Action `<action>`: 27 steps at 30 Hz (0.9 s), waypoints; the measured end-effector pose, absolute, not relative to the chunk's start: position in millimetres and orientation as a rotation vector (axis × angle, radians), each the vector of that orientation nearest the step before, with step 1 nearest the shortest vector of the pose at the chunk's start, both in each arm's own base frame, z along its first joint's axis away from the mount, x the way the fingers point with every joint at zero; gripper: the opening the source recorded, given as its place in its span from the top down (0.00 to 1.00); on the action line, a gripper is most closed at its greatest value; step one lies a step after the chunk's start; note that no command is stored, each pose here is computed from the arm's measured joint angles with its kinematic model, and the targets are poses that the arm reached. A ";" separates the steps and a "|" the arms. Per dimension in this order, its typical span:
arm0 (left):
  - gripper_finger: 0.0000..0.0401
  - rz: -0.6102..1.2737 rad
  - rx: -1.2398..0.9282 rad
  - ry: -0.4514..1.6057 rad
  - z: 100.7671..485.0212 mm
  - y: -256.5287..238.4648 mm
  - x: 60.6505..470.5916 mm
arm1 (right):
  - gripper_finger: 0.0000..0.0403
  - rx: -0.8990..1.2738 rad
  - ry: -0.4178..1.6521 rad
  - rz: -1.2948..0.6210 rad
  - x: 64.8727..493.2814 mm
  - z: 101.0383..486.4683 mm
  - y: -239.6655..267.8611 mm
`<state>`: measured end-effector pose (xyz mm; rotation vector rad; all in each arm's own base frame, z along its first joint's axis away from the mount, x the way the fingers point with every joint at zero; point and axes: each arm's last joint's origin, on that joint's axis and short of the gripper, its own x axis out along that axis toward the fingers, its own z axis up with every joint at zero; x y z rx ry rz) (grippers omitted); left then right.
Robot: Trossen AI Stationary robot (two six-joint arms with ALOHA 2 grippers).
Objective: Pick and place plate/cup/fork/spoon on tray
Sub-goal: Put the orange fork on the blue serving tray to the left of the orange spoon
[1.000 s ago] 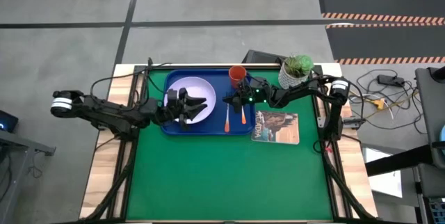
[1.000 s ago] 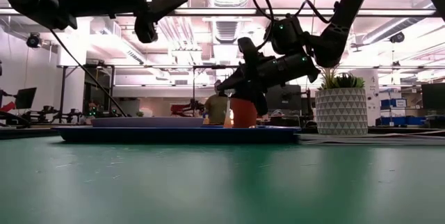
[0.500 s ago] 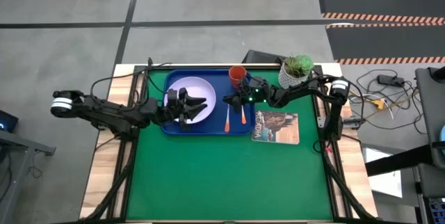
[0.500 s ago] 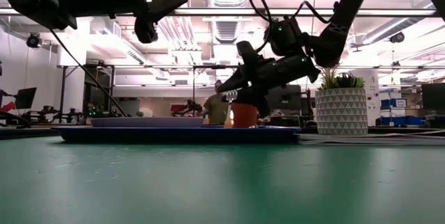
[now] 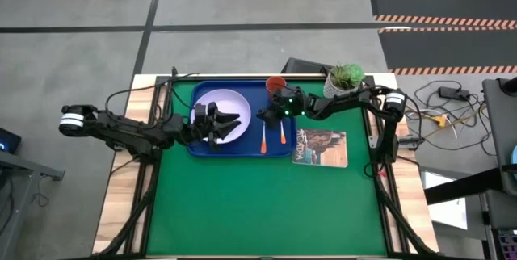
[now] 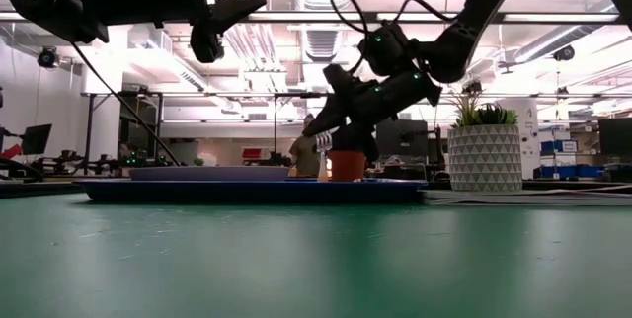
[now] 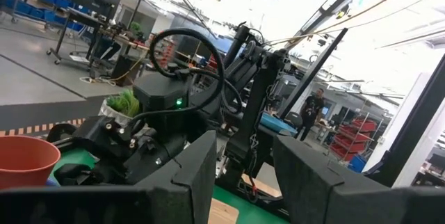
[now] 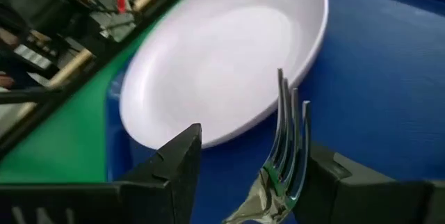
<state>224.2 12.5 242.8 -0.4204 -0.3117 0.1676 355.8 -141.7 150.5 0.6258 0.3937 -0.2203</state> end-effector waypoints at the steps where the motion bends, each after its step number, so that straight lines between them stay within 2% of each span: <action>1: 0.69 0.168 -0.420 -0.312 242.8 12.5 224.2 | 0.58 0.621 0.411 -0.227 356.5 150.8 -142.2; 27: 0.69 0.168 -0.421 -0.311 242.7 12.5 224.2 | 0.55 0.607 0.446 -0.252 357.2 151.7 -145.1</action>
